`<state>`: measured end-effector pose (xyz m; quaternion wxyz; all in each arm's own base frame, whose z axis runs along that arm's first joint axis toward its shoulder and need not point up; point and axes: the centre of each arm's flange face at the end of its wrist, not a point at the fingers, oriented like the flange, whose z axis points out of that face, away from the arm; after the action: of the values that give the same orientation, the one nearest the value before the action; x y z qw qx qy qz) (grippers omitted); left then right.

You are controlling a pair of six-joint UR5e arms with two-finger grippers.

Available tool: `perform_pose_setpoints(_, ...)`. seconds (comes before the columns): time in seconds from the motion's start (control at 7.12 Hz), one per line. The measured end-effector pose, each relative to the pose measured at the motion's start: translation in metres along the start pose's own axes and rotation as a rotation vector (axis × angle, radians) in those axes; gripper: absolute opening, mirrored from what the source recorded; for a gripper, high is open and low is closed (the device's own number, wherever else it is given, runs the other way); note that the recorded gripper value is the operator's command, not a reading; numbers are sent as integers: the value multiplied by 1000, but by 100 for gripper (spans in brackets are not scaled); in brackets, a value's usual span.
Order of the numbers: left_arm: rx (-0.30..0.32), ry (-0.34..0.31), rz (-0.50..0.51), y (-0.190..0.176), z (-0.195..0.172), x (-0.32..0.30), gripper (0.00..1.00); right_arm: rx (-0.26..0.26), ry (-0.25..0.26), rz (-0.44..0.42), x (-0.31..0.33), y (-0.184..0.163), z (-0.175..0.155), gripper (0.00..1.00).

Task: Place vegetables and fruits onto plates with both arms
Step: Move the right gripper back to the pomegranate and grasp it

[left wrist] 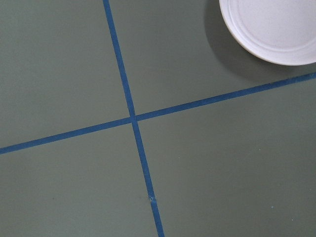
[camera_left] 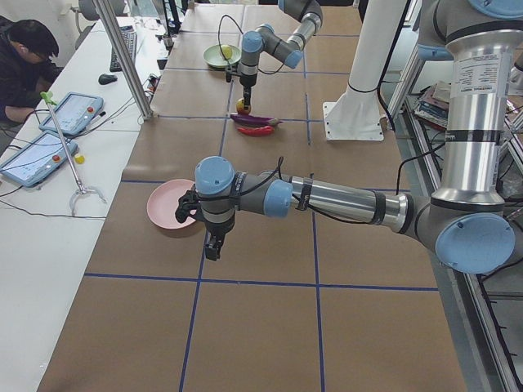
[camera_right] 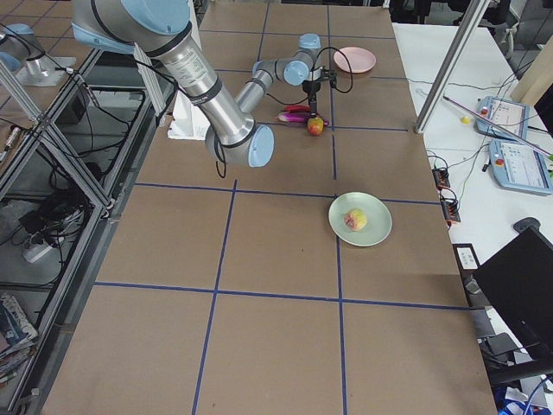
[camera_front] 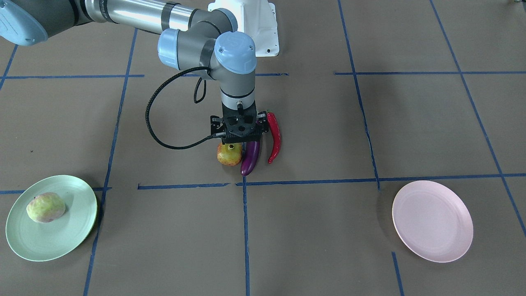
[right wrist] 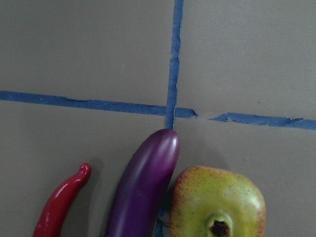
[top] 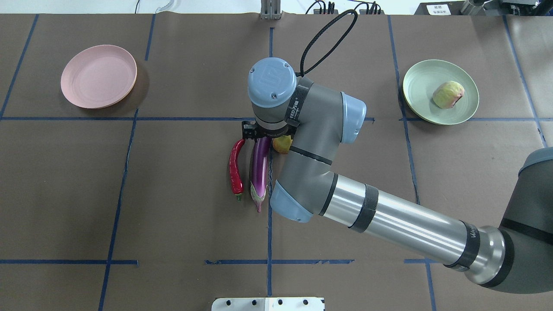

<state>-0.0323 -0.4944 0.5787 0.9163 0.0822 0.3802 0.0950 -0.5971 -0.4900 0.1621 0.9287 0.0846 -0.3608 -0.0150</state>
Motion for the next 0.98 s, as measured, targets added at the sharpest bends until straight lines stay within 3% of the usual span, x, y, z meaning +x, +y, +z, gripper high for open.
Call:
perform_pose_setpoints(0.42, -1, -1, -1, 1, 1, -1, 100, -5, 51, -91, 7, -1, 12, 100)
perform_pose_setpoints(0.98, -4, 0, -3, 2, 1, -1, 100, -20, 88, -113, 15, 5, 30, 100)
